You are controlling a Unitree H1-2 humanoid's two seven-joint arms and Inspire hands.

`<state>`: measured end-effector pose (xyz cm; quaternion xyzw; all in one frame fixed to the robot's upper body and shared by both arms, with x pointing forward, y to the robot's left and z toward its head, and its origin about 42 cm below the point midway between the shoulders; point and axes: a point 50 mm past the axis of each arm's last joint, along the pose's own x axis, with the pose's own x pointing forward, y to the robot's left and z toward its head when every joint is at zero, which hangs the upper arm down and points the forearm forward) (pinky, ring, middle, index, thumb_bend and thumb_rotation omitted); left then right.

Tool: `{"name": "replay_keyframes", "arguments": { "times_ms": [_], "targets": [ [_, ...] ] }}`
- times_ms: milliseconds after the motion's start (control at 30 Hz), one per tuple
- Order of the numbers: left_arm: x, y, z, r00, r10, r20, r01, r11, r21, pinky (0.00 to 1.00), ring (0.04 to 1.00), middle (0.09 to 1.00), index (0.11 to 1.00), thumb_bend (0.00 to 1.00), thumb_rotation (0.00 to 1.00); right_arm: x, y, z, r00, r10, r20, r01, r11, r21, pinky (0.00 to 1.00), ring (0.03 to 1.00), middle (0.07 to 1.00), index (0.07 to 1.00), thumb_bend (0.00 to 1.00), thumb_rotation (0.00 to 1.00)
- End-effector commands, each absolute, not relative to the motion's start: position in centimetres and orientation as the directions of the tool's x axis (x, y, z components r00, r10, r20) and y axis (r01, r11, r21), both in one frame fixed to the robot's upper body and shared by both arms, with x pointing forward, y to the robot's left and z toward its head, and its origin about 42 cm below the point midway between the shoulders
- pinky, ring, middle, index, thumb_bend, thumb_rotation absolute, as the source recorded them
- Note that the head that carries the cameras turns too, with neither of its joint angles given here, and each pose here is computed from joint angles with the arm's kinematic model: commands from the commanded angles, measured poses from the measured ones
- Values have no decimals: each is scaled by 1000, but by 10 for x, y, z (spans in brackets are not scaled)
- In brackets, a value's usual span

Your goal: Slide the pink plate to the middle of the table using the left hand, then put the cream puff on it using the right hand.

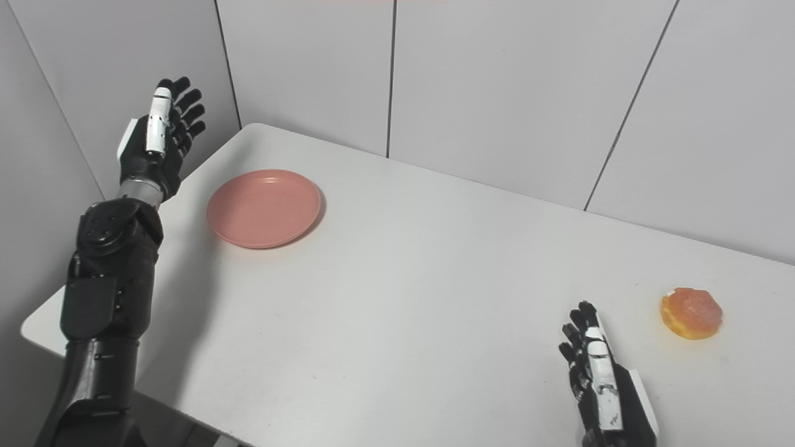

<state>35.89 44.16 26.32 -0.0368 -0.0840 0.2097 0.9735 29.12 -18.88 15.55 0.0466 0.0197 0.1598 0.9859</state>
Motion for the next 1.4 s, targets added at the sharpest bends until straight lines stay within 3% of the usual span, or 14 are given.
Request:
{"name": "replay_keyframes", "arguments": {
  "times_ms": [0,567,1367],
  "targets": [
    [359,451,284,882,410,230,-399,912,-98,938,936,923,900,394,1000,297,-186,171,946,322,36,-324,942,86,1000,1000,1000,1000,88,1000],
    [363,463,257,874,465,140,-447,883,-145,913,917,902,877,355,1000,296,-187,171,946,323,28,-324,942,90,1000,1000,1000,1000,98,1000],
    [382,480,221,876,480,48,-464,865,-191,946,937,931,924,335,1000,295,-188,170,945,326,17,-326,940,97,1000,1000,1000,1000,105,1000]
  ]
}}
